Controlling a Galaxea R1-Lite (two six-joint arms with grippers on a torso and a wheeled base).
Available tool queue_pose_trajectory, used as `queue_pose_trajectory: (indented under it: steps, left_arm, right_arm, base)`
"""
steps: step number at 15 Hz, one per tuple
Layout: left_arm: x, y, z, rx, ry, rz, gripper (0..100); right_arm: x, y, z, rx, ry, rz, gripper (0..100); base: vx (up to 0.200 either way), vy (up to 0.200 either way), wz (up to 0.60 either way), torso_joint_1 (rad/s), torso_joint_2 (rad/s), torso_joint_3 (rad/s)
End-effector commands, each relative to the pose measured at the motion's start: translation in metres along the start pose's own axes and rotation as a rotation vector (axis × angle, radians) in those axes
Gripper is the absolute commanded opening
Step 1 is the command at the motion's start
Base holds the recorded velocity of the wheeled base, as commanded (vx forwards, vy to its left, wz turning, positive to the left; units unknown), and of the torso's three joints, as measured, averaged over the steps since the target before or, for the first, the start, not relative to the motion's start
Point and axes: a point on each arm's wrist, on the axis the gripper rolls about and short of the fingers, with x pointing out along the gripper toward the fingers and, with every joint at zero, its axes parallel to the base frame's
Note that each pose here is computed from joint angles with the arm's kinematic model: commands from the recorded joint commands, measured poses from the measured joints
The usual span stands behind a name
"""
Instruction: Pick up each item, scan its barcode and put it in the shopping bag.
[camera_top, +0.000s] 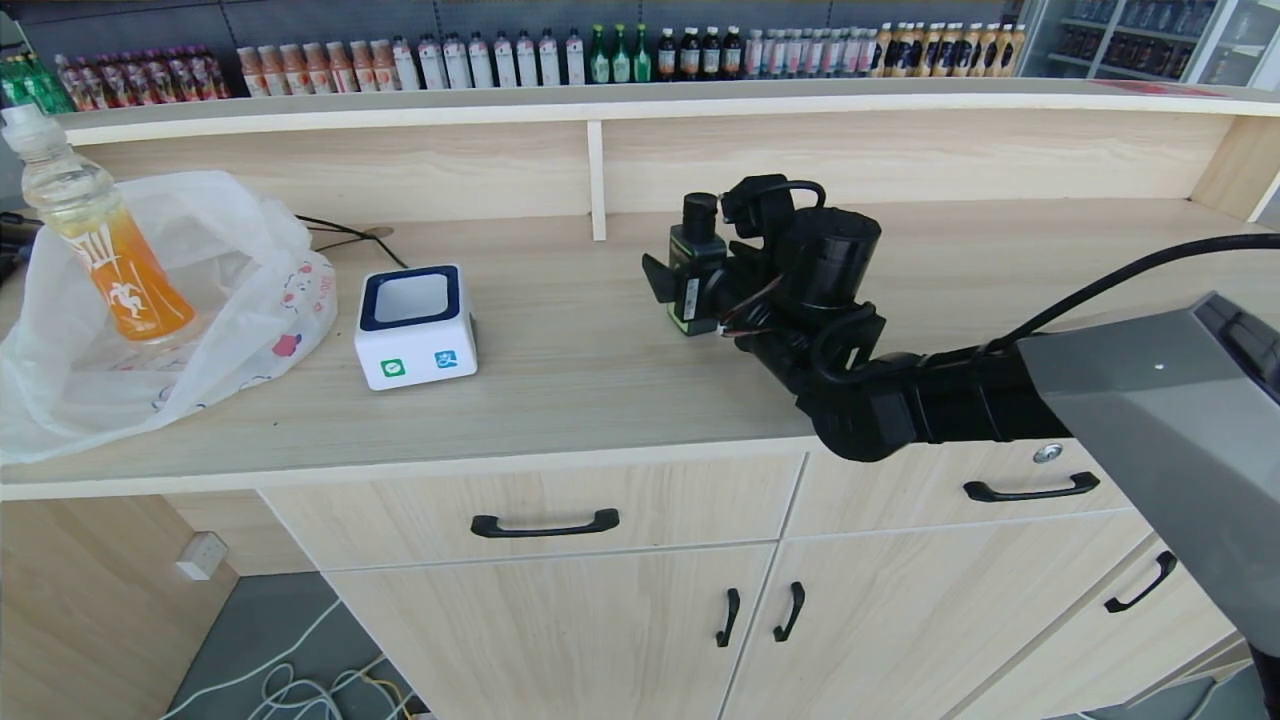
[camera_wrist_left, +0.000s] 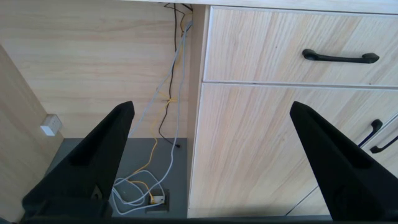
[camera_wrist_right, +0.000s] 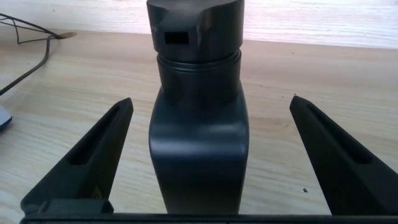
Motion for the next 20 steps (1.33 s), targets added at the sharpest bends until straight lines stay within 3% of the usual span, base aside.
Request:
queue_pose_trajectory:
  steps: [1,5,6,20]
  left_arm:
    - [0.000,0.000,0.000,0.000,-0.001,0.000,100]
    - [0.000,0.000,0.000,0.000,-0.001,0.001,100]
    - [0.000,0.000,0.000,0.000,-0.001,0.000,100]
    - [0.000,0.000,0.000,0.000,-0.001,0.001,100]
  right_arm:
    - [0.000,0.000,-0.001,0.002,0.001,0.001,100]
    - [0.000,0.000,-0.002,0.006,0.005,0.001,100]
    - [0.000,0.001,-0.004,0.006,0.008,0.000,0]
    - [0.004,0.002,-0.009,-0.001,0.012,0.001,0]
  base:
    - [0.000,0.000,0.00,0.000,0.00,0.000]
    - [0.000,0.000,0.00,0.000,0.00,0.000]
    - [0.000,0.000,0.00,0.000,0.00,0.000]
    - [0.000,0.000,0.00,0.000,0.00,0.000]
